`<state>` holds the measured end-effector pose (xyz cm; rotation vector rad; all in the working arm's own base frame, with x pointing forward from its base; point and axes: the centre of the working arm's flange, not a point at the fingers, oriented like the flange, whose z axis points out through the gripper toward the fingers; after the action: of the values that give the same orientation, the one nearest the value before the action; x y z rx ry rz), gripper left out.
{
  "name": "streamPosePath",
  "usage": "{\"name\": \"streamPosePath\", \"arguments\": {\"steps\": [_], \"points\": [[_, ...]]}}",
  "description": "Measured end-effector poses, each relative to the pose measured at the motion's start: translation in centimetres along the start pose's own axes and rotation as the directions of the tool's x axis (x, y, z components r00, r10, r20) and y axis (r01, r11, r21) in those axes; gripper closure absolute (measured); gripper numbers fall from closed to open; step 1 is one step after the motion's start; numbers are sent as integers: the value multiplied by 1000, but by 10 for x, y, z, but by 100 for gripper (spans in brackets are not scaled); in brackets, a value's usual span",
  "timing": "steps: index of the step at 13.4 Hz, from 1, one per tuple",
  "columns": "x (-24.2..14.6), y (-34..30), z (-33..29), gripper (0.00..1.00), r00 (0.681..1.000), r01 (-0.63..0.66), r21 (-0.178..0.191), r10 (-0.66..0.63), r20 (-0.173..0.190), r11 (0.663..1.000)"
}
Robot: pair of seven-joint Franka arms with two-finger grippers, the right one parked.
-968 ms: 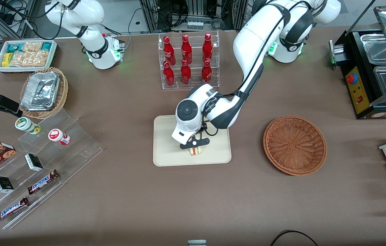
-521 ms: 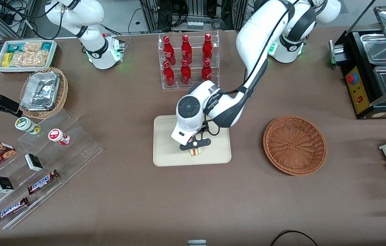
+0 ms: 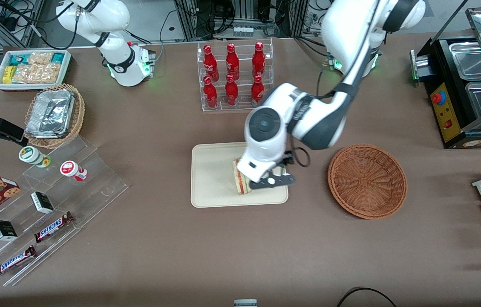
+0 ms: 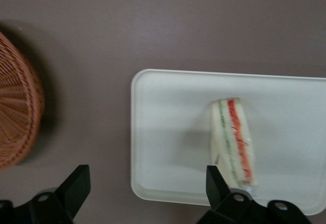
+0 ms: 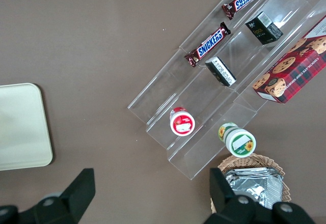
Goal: Place sandwich from basket to tray
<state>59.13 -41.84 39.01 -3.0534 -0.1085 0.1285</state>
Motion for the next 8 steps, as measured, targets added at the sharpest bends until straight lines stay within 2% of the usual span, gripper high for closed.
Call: {"name": "streamPosePath", "arguments": {"steps": [4,8], "points": [[26,-95,-14,0,991,-129,0,129,31,992],[25,-204,-53,0,973,-226,-18,227,46,974]]}}
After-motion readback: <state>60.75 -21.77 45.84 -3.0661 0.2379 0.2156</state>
